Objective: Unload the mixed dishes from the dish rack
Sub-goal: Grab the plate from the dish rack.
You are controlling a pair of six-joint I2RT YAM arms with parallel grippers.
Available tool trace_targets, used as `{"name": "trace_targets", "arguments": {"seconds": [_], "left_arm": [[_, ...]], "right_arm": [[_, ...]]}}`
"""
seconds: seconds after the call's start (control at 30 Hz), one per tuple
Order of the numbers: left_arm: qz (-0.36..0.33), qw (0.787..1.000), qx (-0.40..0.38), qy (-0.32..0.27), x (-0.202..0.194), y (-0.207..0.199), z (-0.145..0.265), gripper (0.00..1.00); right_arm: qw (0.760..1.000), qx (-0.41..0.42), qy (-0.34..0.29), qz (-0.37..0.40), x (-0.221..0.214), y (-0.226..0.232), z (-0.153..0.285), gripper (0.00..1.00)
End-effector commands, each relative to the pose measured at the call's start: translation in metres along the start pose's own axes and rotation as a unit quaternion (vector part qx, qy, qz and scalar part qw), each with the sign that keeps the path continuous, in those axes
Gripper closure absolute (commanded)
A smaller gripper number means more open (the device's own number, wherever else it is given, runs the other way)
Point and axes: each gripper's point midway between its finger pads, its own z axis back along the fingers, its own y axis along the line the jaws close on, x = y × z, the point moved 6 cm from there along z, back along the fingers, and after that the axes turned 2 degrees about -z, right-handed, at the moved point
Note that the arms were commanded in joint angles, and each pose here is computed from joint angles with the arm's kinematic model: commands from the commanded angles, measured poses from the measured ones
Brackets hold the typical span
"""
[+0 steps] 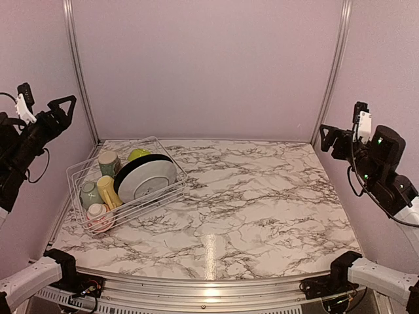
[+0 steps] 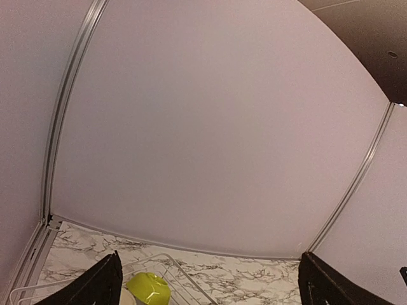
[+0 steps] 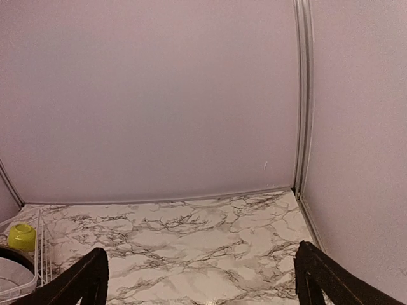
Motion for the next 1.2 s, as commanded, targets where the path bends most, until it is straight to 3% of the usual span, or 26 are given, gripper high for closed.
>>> {"name": "trace_targets", "arguments": {"seconds": [0.0,0.23,0.63,0.97,1.17], "left_arm": [[0.004,0.998,0.044,0.035,-0.008,0.014,-0.021,0.01],[0.019,0.992,0.061,0.111,-0.038,0.030,-0.063,0.01],[0.004,0.962,0.028,0.273,-0.110,0.023,-0.100,0.01],[-0.106,0.912,-0.026,0.395,-0.155,-0.016,-0.080,0.06],[-0.215,0.839,-0.054,0.496,-0.171,-0.035,-0.060,0.27]], "right_arm": [[1.000,-0.019,0.015,-0.002,0.004,-0.003,-0.022,0.01],[0.997,-0.037,0.069,0.011,-0.014,-0.007,-0.058,0.02],[0.992,0.023,0.121,0.001,-0.048,0.007,-0.090,0.01],[0.983,0.096,0.156,-0.011,-0.070,0.032,-0.112,0.02],[0.979,0.116,0.165,-0.008,-0.080,0.037,-0.114,0.01]]}}
